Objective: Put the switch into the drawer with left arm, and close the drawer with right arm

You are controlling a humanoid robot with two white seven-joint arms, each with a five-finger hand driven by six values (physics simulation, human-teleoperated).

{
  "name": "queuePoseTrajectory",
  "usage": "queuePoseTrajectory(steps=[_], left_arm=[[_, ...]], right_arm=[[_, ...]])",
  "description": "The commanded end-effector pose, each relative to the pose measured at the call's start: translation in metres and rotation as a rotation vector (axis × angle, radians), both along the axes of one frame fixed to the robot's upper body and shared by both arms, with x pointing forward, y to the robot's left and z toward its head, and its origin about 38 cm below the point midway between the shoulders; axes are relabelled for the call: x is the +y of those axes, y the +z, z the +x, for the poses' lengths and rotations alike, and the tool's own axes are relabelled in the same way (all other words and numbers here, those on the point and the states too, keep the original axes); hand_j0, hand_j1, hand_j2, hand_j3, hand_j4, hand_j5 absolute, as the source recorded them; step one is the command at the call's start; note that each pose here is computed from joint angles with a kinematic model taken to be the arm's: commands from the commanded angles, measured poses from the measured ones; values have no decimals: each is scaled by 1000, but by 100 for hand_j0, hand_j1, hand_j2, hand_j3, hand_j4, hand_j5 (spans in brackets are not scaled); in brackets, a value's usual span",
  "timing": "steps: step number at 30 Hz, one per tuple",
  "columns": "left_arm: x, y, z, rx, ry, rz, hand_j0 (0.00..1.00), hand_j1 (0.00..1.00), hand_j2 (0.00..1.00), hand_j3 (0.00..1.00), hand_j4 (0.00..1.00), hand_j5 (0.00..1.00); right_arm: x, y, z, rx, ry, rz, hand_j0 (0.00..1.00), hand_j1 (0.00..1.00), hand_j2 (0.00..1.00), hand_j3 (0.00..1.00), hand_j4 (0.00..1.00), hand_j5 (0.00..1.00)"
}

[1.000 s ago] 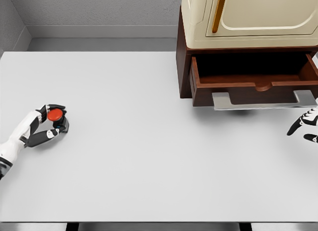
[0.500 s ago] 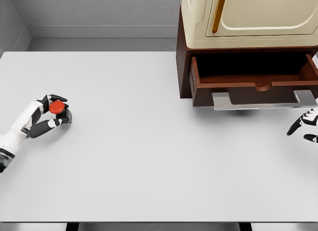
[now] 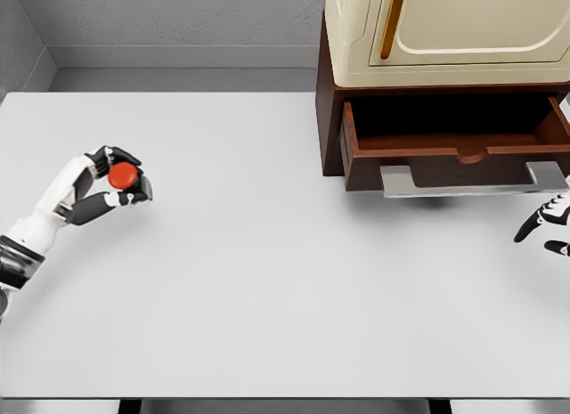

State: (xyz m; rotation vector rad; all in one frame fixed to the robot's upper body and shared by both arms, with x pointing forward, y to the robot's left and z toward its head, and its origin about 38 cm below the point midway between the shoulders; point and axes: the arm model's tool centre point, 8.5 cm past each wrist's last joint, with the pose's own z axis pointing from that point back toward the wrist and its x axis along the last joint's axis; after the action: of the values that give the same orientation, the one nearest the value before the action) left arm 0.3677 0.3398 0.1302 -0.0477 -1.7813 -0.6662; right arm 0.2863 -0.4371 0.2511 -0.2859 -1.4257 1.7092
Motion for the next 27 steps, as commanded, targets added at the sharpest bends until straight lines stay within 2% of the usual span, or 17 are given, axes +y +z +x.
queuePoseTrajectory(steps=[1, 7, 15, 21, 27], left_arm=[[-12, -1, 1, 6, -19, -17, 39, 39, 39, 39, 39, 39], [-33, 3, 6, 4, -51, -46, 39, 39, 39, 39, 39, 39], [-59, 22, 14, -35, -101, -74, 39, 39, 39, 39, 39, 39], [-82, 36, 17, -40, -137, -93, 39, 39, 39, 39, 39, 39], [-112, 48, 27, -87, -162, -96, 39, 39, 39, 39, 39, 39]], right_arm=[[0, 1, 0, 1, -2, 6, 55, 55, 55, 55, 55, 55], [0, 3, 1, -7, -1, 5, 54, 54, 54, 54, 54, 54], [-1, 9, 3, -16, 0, -5, 55, 55, 55, 55, 55, 55], [-1, 9, 3, -16, 0, -4, 55, 55, 55, 55, 55, 55], [-1, 10, 3, -18, 0, -4, 56, 56, 56, 56, 56, 56]])
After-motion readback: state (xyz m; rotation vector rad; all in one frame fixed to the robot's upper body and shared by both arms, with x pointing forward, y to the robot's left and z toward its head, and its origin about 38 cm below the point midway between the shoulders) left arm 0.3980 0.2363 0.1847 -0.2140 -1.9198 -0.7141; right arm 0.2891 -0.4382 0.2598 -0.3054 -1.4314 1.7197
